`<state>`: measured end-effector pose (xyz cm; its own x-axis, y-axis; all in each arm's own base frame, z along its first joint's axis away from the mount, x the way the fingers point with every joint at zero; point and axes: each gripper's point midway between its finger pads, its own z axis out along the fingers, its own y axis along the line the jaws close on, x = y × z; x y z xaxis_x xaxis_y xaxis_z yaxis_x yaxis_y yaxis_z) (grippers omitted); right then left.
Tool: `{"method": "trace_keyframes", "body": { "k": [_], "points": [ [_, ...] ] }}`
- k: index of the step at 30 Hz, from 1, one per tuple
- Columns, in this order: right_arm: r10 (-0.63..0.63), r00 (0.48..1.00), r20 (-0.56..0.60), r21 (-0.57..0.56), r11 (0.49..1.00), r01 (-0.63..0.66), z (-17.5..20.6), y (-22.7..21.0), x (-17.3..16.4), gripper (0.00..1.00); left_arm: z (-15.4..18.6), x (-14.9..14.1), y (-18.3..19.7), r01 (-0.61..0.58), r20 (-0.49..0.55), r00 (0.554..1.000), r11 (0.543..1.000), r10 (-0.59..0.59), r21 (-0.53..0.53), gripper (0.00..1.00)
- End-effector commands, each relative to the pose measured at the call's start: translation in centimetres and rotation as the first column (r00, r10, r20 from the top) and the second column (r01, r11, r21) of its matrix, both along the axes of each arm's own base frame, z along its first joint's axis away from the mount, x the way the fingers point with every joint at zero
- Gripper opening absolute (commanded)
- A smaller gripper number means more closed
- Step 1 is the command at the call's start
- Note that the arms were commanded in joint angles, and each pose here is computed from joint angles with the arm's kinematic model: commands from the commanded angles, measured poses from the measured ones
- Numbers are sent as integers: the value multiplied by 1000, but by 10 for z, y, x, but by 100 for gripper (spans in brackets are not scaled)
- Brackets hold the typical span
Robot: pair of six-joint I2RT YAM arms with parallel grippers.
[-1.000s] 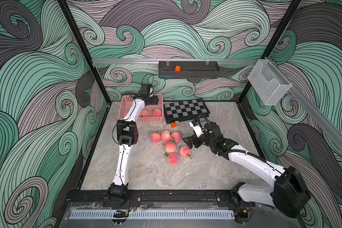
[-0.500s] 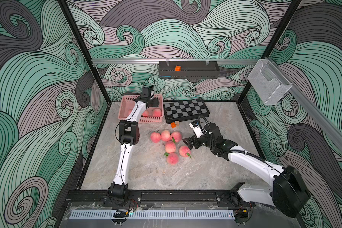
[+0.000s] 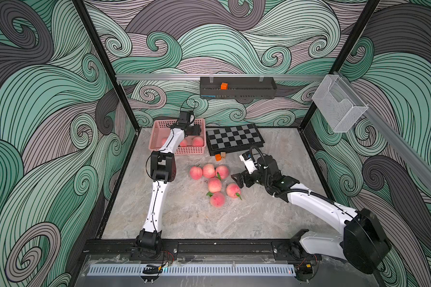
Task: Put the peaches into the basket
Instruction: Place the peach in the basket.
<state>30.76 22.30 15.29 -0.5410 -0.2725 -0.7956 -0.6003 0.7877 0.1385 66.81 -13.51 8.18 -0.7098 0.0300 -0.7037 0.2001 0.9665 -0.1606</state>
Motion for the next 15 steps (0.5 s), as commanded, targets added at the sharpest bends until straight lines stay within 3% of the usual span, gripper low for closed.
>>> {"method": "trace_keyframes", "body": {
  "k": [1,15],
  "points": [
    [-13,1000,24,-14,1000,13,1,-7,1,99,-14,3,-1,6,-5,1000,1000,-7,-14,64],
    [-17,1000,26,-13,1000,17,4,-9,2,99,5,4,-1,29,33,999,1000,-29,4,91]
  ]
}}
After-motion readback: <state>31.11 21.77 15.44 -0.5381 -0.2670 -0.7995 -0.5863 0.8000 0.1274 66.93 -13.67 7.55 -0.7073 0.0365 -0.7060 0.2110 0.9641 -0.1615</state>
